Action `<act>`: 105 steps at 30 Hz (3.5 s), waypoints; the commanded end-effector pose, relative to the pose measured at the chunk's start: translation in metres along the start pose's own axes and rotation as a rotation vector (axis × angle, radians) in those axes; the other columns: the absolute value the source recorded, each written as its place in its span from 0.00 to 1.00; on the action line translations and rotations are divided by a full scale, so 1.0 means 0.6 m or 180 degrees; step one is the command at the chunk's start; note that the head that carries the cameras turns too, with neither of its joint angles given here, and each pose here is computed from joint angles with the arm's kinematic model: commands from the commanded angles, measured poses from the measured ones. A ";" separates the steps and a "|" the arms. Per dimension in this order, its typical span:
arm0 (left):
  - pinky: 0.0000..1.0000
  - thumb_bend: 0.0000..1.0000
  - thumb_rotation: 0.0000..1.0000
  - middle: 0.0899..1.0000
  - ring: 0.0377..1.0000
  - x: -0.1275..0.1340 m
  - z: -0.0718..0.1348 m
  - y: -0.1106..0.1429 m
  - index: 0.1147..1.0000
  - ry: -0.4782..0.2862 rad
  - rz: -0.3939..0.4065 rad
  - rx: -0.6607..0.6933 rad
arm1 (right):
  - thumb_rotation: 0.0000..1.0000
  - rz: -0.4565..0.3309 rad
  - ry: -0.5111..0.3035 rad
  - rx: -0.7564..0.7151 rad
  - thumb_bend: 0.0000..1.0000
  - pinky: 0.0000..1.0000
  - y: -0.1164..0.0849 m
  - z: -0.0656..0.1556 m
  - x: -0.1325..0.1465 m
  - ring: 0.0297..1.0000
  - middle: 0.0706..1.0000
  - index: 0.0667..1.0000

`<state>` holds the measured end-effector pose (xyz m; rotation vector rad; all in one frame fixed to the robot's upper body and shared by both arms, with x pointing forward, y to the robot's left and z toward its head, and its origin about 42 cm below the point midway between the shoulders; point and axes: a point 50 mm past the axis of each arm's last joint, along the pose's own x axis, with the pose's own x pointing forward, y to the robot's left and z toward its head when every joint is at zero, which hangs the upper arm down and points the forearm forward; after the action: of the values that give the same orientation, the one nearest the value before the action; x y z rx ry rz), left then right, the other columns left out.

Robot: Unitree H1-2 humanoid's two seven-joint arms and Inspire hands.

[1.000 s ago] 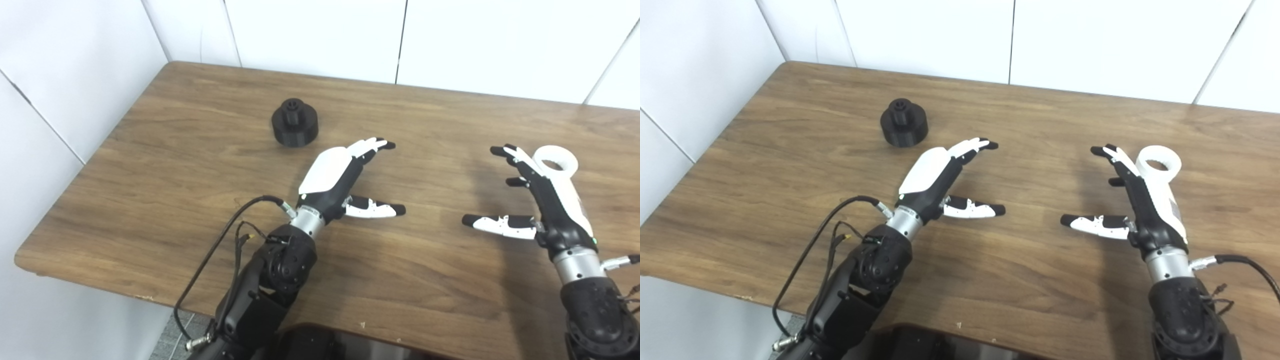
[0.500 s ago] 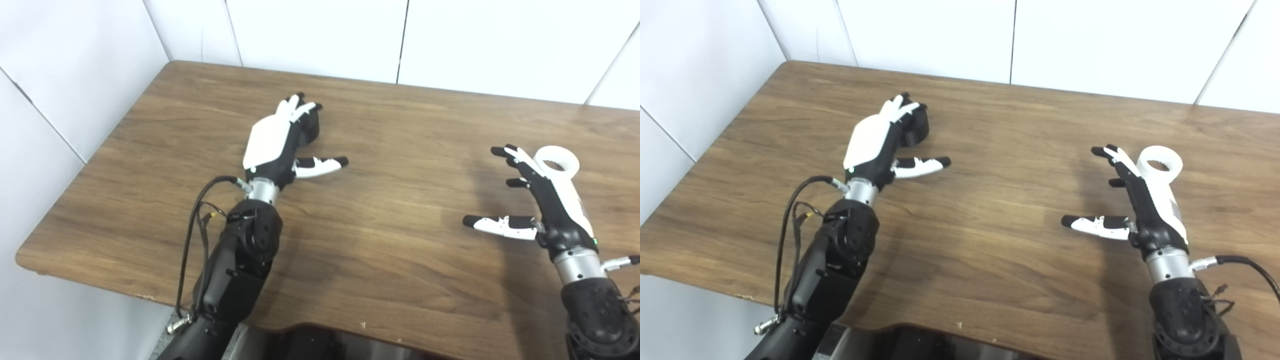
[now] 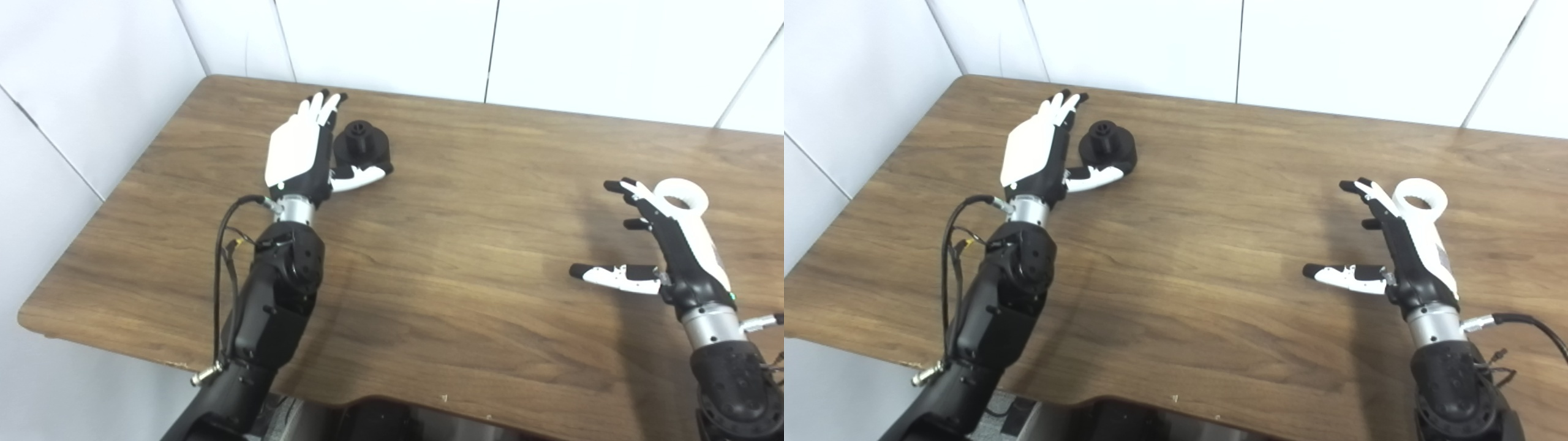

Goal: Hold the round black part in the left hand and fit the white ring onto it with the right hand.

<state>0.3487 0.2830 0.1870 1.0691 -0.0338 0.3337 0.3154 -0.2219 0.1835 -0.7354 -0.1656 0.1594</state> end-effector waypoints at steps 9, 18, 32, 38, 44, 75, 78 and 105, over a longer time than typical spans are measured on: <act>0.97 1.00 0.51 1.00 1.00 0.080 -0.012 0.061 0.95 -0.0095 0.0211 0.0336 | 0.17 -0.0160 -0.0271 -0.0065 0.85 0.77 -0.022 0.024 0.014 0.90 0.93 0.84; 0.99 1.00 0.54 1.00 1.00 0.103 -0.019 0.061 0.94 -0.0055 -0.0107 0.0553 | 0.16 -0.0179 -0.0293 -0.0084 0.85 0.76 -0.025 0.024 0.014 0.89 0.93 0.84; 1.00 1.00 0.59 1.00 1.00 0.108 -0.021 0.049 0.79 -0.0127 -0.0660 0.0712 | 0.17 -0.0199 -0.0296 -0.0113 0.84 0.77 -0.027 0.029 0.013 0.90 0.93 0.84; 1.00 1.00 0.57 1.00 1.00 0.109 -0.020 0.039 0.78 -0.0132 -0.0823 0.0699 | 0.18 -0.0216 -0.0297 -0.0123 0.85 0.77 -0.030 0.028 0.011 0.90 0.94 0.84; 1.00 1.00 0.59 1.00 1.00 0.108 -0.018 0.025 0.79 -0.0134 -0.1008 0.0762 | 0.16 -0.0242 -0.0318 -0.0142 0.85 0.76 -0.033 0.028 0.008 0.90 0.94 0.84; 1.00 1.00 0.46 1.00 1.00 0.139 -0.024 -0.062 0.80 -0.0139 -0.0611 0.0769 | 0.16 -0.0270 -0.0227 -0.0142 0.85 0.75 -0.052 0.027 -0.013 0.89 0.94 0.83; 1.00 0.95 0.39 1.00 1.00 0.136 -0.023 -0.065 0.71 -0.0176 -0.0491 0.0617 | 0.15 -0.0260 -0.0230 -0.0138 0.85 0.75 -0.052 0.026 -0.013 0.89 0.94 0.83; 1.00 0.87 0.23 1.00 1.00 0.108 -0.018 -0.068 0.52 -0.0529 -0.0405 0.0286 | 0.17 -0.0252 -0.0273 -0.0148 0.85 0.76 -0.048 0.031 -0.002 0.89 0.94 0.83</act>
<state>0.4189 0.2914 0.1496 1.1669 -0.0568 0.1447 0.3062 -0.2354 0.1970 -0.7650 -0.1914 0.1300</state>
